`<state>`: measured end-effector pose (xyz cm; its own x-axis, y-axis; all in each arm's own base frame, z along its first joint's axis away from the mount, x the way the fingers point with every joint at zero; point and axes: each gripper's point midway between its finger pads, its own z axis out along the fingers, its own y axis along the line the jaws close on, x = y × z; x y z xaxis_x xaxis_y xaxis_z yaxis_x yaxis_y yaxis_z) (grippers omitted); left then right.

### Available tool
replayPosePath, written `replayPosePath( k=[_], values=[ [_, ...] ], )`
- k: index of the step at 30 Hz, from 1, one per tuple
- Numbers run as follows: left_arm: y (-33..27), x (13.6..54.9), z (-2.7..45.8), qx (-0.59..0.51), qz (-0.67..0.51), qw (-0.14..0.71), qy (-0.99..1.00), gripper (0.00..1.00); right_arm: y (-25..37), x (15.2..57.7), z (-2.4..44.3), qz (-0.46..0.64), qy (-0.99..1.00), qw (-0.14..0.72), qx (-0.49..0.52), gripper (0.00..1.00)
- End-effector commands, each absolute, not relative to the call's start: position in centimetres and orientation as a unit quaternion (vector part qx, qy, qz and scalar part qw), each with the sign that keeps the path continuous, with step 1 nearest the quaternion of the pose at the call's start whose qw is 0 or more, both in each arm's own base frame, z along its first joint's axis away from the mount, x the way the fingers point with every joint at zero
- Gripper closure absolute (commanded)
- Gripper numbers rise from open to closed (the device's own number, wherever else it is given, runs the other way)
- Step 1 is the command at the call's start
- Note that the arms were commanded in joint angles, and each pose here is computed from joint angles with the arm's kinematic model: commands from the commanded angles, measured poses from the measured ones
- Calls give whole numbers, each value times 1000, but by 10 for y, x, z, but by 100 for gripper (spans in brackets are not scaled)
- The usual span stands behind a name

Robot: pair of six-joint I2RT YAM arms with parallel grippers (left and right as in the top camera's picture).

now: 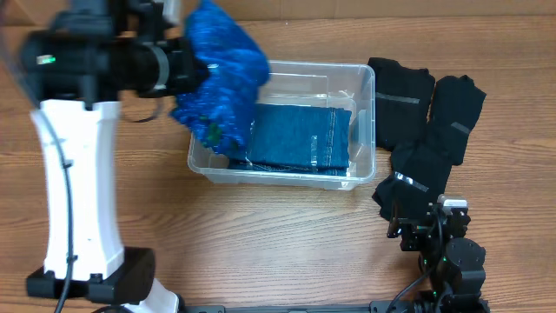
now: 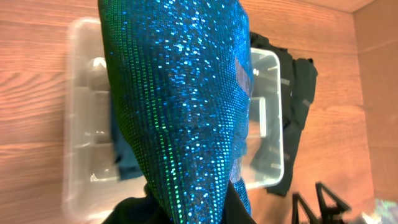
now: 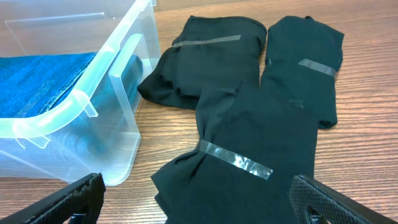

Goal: Pack container
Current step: 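Grasp the sparkly blue bundle and place it beside the jeans in the bin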

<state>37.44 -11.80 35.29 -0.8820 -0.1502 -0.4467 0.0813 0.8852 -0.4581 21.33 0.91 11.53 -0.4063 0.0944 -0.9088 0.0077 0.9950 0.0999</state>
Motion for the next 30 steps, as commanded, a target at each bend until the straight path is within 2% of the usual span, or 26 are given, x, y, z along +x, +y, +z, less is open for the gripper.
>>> replayPosePath(
  k=[1, 5, 13, 19, 20, 21, 22, 23, 24, 30],
  values=[
    [-146, 390, 328, -79, -193, 235, 949, 96, 8, 213, 109, 38, 839, 541, 32, 0],
    [-167, 402, 297, -101, -161, 227, 955, 96, 8, 213, 109, 38, 839, 541, 32, 0],
    [-178, 418, 221, -129, -132, 159, 970, 96, 8, 213, 109, 38, 839, 541, 32, 0],
    [-175, 417, 202, -101, -109, 139, 979, 95, 8, 213, 109, 38, 839, 541, 32, 0],
    [-173, 415, 201, -97, -105, 135, 981, 83, 8, 213, 109, 38, 839, 541, 32, 0],
    [-170, 411, 199, -93, -100, 127, 983, 63, 8, 213, 109, 38, 839, 541, 32, 0],
    [-167, 406, 198, -94, -94, 116, 984, 48, 8, 213, 109, 38, 839, 541, 32, 0],
    [-164, 402, 196, -96, -90, 107, 986, 43, 8, 213, 109, 38, 839, 541, 32, 0],
    [-157, 396, 194, -100, -77, 93, 988, 39, 8, 213, 109, 38, 839, 541, 32, 0],
    [-101, 374, 205, -127, 8, 79, 989, 37, 8, 213, 109, 38, 839, 541, 32, 0]
  ],
)
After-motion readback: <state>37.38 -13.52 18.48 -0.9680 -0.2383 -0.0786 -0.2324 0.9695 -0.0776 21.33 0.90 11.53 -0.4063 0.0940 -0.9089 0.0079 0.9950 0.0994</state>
